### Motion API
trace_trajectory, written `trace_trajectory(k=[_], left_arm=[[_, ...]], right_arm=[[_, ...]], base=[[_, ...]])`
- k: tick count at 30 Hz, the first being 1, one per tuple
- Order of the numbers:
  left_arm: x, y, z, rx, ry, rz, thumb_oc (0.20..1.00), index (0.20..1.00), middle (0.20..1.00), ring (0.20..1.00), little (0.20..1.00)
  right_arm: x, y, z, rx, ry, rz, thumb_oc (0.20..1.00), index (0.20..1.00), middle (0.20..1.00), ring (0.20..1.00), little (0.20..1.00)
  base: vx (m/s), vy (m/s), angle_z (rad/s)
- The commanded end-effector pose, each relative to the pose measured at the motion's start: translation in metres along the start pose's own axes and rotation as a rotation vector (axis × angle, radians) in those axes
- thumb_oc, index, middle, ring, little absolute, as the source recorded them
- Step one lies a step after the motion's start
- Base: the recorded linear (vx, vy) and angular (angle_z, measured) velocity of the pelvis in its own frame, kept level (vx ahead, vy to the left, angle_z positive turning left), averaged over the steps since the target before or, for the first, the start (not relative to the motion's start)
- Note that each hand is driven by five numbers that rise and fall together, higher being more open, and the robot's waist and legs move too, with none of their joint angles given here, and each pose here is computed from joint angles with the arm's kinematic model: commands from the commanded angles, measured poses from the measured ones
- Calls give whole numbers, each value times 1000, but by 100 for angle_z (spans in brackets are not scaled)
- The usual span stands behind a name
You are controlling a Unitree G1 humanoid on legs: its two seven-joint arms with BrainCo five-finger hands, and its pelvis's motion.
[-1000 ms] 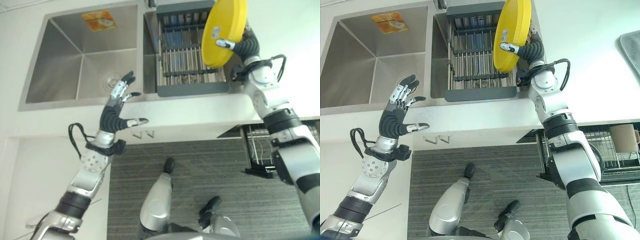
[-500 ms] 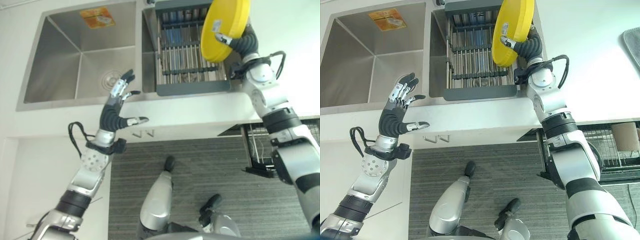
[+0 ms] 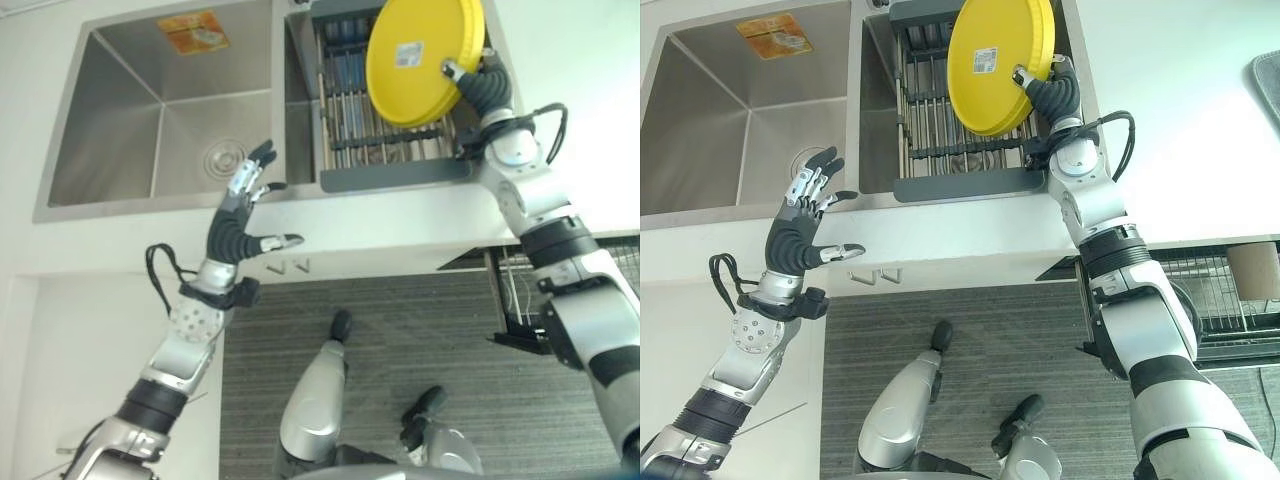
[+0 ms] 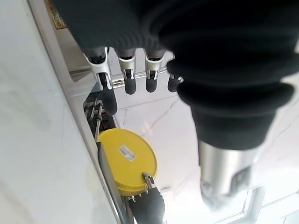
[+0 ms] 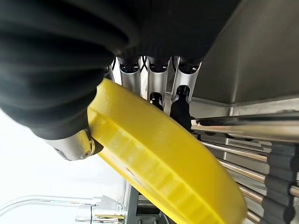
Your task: Place the dishes in the dishwasher.
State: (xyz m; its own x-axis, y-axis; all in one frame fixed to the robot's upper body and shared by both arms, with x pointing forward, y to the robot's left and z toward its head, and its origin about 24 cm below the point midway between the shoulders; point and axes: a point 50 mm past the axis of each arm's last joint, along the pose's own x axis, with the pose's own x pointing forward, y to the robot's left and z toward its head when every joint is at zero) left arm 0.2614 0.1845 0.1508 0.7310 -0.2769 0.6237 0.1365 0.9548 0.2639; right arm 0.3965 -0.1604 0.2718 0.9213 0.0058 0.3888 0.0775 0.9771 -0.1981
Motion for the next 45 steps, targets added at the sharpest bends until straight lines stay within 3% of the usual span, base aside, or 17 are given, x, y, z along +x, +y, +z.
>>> trace_trajectory(k=[1, 4, 10, 19, 30, 32, 45], left_arm=[[9, -4, 26, -30, -153, -13, 1000, 1000, 1000, 1000, 1000], [9, -4, 26, -36, -150, -17, 1000, 1000, 1000, 1000, 1000], [4, -2, 22, -53, -121, -10, 1000, 1000, 1000, 1000, 1000], [-11, 0, 17, -77, -89, -1, 1000, 1000, 1000, 1000, 1000], [-16, -3, 16, -110, -78, -1, 1000, 1000, 1000, 1000, 1000], [-14, -4, 14, -117, -61, 22, 1000, 1000, 1000, 1000, 1000], [-27, -4, 9, -112, 9, 22, 1000, 1000, 1000, 1000, 1000]], right_arm=[[7, 17, 50, 238, -140, 140, 200, 200, 200, 200, 200], [3, 26, 37, 500, -42, 229, 200, 200, 200, 200, 200], [-8, 37, 39, 922, -67, 366, 200, 200, 200, 200, 200], [-34, 45, 64, 1321, -222, 533, 200, 200, 200, 200, 200], [-81, 22, 28, 1489, -380, 481, 200, 200, 200, 200, 200], [-106, 15, 12, 1496, -411, 439, 200, 200, 200, 200, 200], [-164, -35, -46, 1398, -414, 95, 200, 200, 200, 200, 200]], base=[[0, 0, 0], [0, -3, -2], [16, -17, -7], [3, -6, -1], [-37, -85, -9], [-20, -151, -48], [33, -98, -38]])
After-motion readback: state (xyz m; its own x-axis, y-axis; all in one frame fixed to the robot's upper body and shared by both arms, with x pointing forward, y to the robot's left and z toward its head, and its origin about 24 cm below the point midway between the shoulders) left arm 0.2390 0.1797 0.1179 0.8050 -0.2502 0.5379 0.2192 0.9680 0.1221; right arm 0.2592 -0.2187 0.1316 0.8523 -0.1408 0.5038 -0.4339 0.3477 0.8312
